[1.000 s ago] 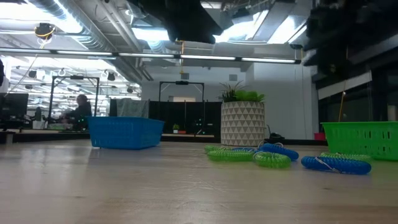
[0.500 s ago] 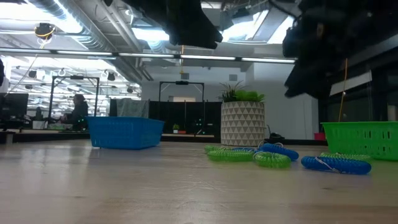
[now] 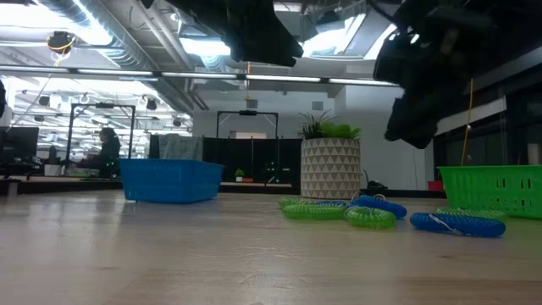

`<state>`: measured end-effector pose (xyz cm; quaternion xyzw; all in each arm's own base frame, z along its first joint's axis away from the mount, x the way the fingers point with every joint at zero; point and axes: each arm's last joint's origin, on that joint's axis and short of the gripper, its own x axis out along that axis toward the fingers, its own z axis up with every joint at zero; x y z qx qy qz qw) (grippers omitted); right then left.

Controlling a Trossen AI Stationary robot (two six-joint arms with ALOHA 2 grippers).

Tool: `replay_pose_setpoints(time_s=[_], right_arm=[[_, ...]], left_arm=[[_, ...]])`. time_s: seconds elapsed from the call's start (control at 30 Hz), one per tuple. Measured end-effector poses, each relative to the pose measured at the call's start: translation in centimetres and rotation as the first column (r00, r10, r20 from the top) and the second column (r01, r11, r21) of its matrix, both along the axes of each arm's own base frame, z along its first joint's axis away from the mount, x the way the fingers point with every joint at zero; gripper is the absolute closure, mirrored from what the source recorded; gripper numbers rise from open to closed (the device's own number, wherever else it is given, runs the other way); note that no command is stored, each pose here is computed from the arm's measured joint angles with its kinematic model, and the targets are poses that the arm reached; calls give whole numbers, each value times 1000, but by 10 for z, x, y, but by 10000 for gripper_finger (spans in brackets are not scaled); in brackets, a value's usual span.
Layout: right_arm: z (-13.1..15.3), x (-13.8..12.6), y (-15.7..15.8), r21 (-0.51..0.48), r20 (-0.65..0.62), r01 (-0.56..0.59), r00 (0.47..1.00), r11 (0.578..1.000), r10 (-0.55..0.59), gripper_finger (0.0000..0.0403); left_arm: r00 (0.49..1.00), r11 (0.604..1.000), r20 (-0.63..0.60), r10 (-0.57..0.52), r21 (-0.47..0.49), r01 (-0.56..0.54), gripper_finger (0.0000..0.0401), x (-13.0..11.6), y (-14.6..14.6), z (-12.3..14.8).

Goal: Sort items
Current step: Put the green spring keychain into the green bin

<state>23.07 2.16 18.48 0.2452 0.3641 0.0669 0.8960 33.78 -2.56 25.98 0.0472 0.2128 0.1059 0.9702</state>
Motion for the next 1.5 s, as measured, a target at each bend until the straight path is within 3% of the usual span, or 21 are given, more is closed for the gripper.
replay_pose_setpoints(time_s=[0.2, 0.3, 0.93, 1.13, 1.5], right_arm=[[0, -5, 28, 58, -23, -108, 994, 992, 109, 293], [-2, -8, 37, 33, -40, -121, 992, 992, 122, 293], [-12, -20, 45, -218, -127, -88, 990, 972, 61, 293], [-16, -20, 45, -231, -161, -94, 985, 968, 57, 293], [-55, -9, 46, -326, -307, -101, 952, 940, -5, 293]], left_arm=[[1000, 1000, 0, -1, 1, 1, 187, 0, 0, 0], [1000, 1000, 0, 0, 1, 0, 187, 0, 0, 0], [1000, 1000, 1, 0, 0, 0, 187, 0, 0, 0], [1000, 1000, 1, 0, 0, 0, 187, 0, 0, 0], [1000, 1000, 1, 0, 0, 0, 187, 0, 0, 0]])
